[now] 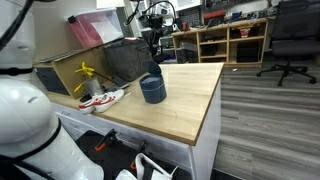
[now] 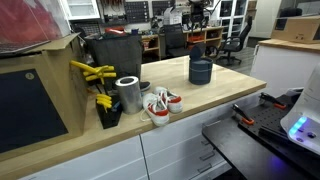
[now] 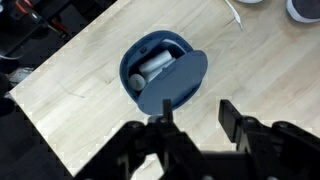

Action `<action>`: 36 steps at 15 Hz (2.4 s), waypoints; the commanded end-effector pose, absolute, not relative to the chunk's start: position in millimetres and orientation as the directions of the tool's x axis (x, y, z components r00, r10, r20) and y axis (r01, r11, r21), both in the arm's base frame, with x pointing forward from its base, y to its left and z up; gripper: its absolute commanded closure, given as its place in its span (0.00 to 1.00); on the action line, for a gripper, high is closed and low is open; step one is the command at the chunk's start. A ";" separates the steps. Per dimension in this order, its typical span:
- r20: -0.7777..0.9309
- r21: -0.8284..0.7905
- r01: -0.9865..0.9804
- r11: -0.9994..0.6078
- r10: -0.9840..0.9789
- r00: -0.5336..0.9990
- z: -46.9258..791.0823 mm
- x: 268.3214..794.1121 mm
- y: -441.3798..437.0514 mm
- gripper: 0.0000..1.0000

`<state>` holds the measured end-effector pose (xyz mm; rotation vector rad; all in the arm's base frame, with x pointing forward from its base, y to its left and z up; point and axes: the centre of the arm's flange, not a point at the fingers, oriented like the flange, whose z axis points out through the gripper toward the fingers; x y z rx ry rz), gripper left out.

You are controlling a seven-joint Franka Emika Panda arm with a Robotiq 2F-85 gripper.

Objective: Close the dark grey container.

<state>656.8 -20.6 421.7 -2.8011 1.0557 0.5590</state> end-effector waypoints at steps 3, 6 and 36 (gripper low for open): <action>-0.403 -0.028 -0.739 -0.673 -0.669 0.624 423.7 638.7 2.8 0.91; -0.397 -0.055 -0.746 -0.664 -0.671 0.626 422.6 636.7 6.5 1.00; -0.288 0.156 -0.594 -0.789 -0.611 0.737 397.7 607.3 -1.1 1.00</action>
